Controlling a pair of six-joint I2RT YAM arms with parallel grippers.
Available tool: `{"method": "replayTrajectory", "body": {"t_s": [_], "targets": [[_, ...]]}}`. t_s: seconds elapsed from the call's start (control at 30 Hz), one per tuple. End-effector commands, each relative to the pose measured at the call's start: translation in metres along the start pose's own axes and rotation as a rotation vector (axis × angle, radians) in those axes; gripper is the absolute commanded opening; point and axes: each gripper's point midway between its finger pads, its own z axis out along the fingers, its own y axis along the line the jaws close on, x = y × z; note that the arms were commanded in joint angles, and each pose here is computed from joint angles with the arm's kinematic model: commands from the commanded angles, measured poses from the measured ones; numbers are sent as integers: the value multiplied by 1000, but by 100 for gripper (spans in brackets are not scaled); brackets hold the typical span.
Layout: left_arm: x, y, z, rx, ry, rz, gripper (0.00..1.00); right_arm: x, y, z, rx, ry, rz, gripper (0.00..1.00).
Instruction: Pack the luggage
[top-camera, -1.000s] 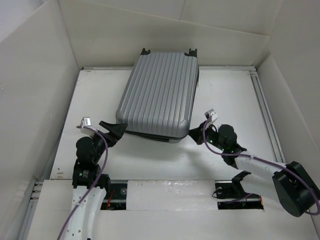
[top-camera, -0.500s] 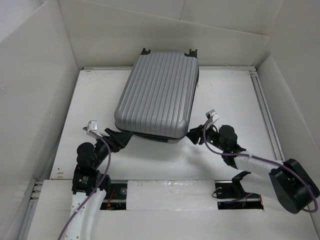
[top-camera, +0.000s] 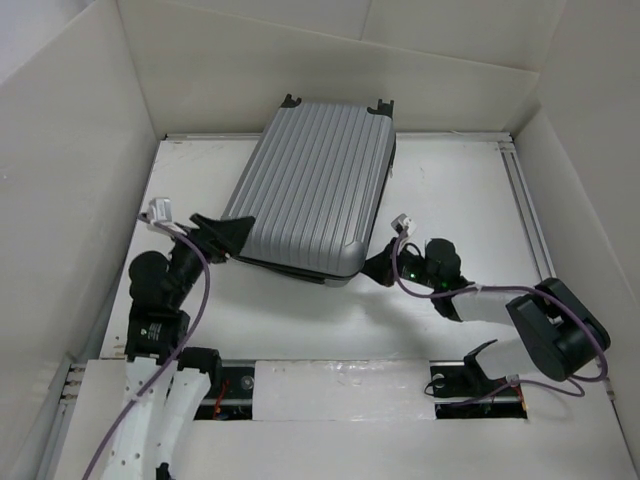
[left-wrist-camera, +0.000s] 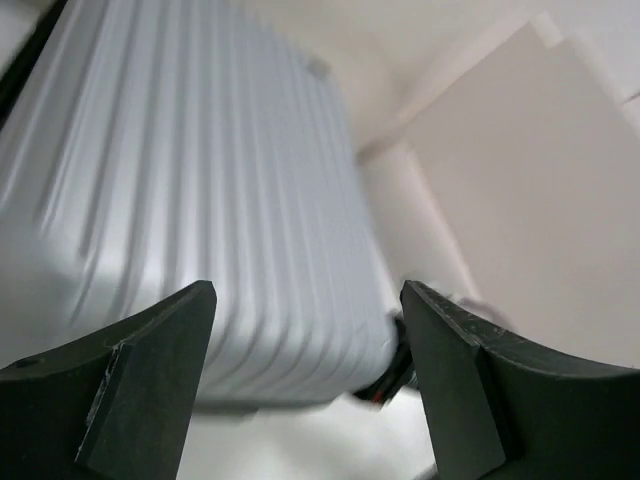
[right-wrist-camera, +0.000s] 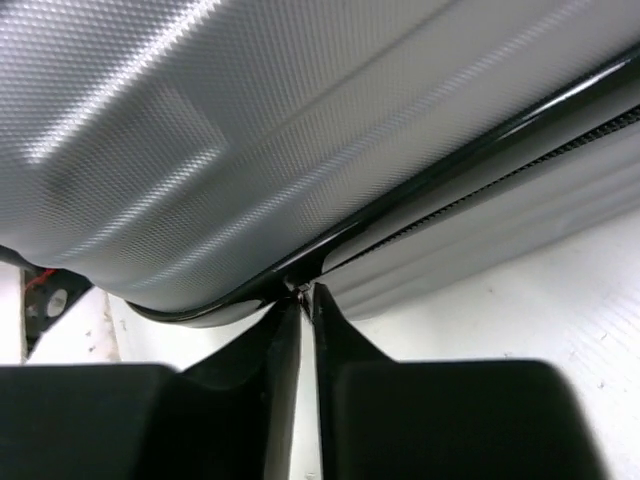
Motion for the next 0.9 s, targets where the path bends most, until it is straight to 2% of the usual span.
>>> {"method": "replayTrajectory", "body": {"t_s": [0.0, 0.03, 0.1, 0.2, 0.23, 0.3, 0.33, 0.43, 0.47, 0.53, 0.57, 0.6, 0.63, 0.67, 0.7, 0.73, 0.77, 0.8, 0.83, 0.87], "targets": [[-62, -62, 11, 173, -157, 91, 72, -59, 25, 12, -109, -172, -116, 14], [-68, -75, 13, 213, -156, 96, 72, -61, 26, 12, -113, -178, -111, 9], [-72, -72, 33, 196, -126, 85, 73, -61, 31, 13, -125, -181, -107, 0], [-88, -78, 49, 189, -141, 108, 75, -69, 34, 11, -133, -222, -102, 0], [-86, -61, 69, 133, -108, 117, 76, -70, 33, 11, -126, -225, -88, 0], [-100, -63, 86, 115, -117, 122, 76, -72, 30, 11, -106, -233, -84, 0], [-98, -43, 107, 53, -94, 116, 77, -74, 25, 10, -86, -243, -82, 0], [-123, -47, 138, 10, -93, 114, 77, -74, 23, 10, -71, -240, -62, 0], [-139, -50, 163, -17, -83, 106, 78, -70, 21, 10, -64, -226, -52, 0], [-164, -56, 189, -112, -120, 189, 78, -69, 18, 8, -50, -215, -43, 0], [-92, -41, 231, -287, 71, 293, 82, -70, 17, 7, -38, -213, -47, 0], [-179, -111, 221, -379, -221, 391, 85, -65, 15, 6, -27, -192, -47, 0], [-177, -131, 225, -381, -198, 434, 86, -70, 10, 5, -4, -200, -52, 0], [-169, -143, 230, -333, -153, 357, 85, -72, 6, 3, 16, -202, -47, 0], [-149, -131, 241, -322, -49, 305, 83, -73, 9, -1, 15, -206, -49, 0], [-132, -154, 238, -199, 43, 250, 80, -79, 5, -5, 29, -224, -55, 0], [-122, -154, 233, -218, 68, 239, 77, -76, 2, -8, 37, -212, -46, 0], [-113, -201, 200, -138, 46, 247, 73, -80, 2, -12, 44, -220, -49, 0], [-52, -141, 211, -339, 116, 323, 71, -79, 5, -13, 35, -215, -49, 0], [-28, -144, 198, -251, 105, 317, 67, -79, 7, -14, 27, -208, -48, 0]]}}
